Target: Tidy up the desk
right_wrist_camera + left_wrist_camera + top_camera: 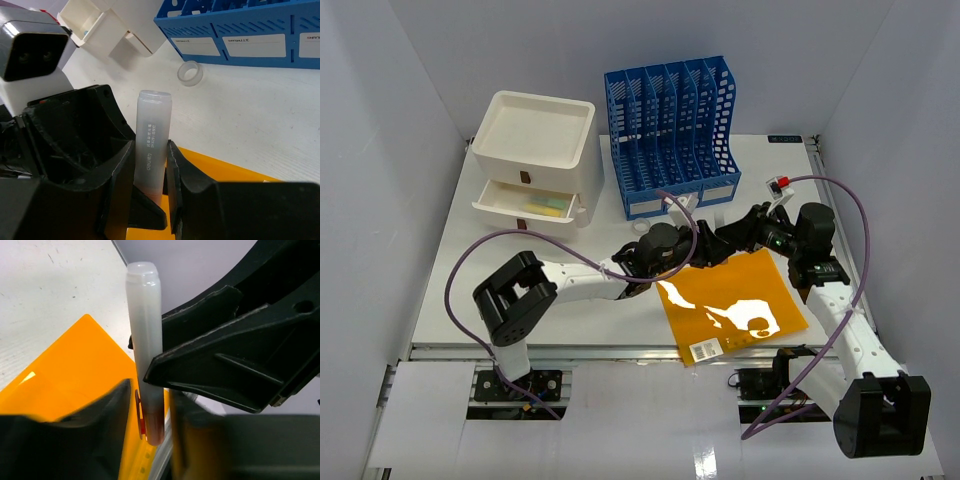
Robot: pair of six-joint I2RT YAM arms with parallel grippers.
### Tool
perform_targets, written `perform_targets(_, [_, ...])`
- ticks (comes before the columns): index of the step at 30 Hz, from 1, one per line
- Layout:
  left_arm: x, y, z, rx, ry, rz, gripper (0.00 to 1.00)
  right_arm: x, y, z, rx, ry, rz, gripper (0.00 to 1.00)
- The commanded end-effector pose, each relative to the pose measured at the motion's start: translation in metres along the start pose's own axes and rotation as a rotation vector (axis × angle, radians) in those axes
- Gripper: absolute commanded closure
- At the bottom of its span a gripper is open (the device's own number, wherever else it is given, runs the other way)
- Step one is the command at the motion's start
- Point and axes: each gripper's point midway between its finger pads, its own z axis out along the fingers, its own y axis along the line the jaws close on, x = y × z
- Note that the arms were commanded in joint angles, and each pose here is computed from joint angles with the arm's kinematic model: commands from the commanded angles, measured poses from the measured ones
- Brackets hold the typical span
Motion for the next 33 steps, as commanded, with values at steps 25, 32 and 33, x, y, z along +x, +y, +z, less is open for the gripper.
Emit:
perform_targets(25, [-0.139,0.049,-0.202,-0.271,-0.407,-0.181,1.0,-0.006,0.033,-0.03,-0.32,-0.042,-0.478,0.1])
perform_targets(32, [-0.199,0.116,-0.29,-0.552,-0.596,-0.296,1.0,-0.006,0.027,-0.032,-0.316,-0.047,-0.449,0.1])
perform_targets(33, [-0.204,0.128,-0.294,-0.573,-0.598,-0.326,1.0,-0.005,0.026,-0.033,-0.314,-0.047,-0.442,0.1])
